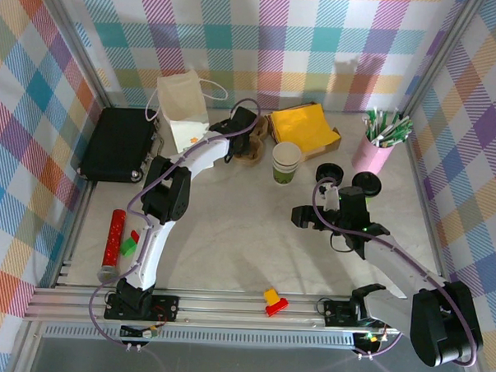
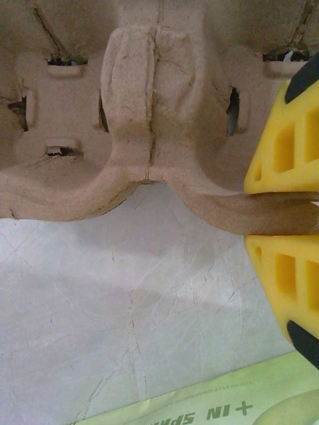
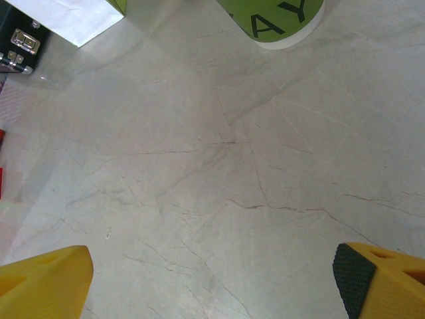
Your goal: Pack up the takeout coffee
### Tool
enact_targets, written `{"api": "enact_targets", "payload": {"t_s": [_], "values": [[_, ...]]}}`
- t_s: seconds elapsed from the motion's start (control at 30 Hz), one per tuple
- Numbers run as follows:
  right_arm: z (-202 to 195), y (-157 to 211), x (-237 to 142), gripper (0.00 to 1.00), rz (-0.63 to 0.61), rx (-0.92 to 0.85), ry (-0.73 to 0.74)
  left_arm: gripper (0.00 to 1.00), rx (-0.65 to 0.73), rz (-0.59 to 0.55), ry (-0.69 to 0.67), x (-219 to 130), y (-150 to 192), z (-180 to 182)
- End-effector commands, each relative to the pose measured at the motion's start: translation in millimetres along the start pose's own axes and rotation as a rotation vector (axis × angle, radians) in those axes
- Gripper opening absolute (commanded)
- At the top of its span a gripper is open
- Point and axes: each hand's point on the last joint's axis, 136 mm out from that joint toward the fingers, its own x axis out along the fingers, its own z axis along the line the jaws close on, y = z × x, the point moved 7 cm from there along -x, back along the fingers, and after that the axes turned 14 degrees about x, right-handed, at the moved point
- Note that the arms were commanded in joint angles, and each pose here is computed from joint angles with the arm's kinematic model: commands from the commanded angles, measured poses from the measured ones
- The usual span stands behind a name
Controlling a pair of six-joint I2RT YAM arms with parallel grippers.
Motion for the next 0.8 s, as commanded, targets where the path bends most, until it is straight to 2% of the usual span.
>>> {"api": "enact_targets", "payload": {"t_s": [0.0,0.43,0.77], "values": [[7.5,-7.6,-0.4,0.94,-0.015,-0.035,-0.011,0.16,0.017,-0.002,-0.004,-10.2,-5.9,4.8],[7.4,-7.0,2.3,0.94,-0.005,-0.039,-0.003,0.15,0.019,-0.025,0.01,-27.8,-12.7,4.9],[7.9,-6.6,2.8,0.94,-0.003,-0.046,0.0,0.13,-0.064,-0.041,0.084,-51.4,-14.1,6.3]]}}
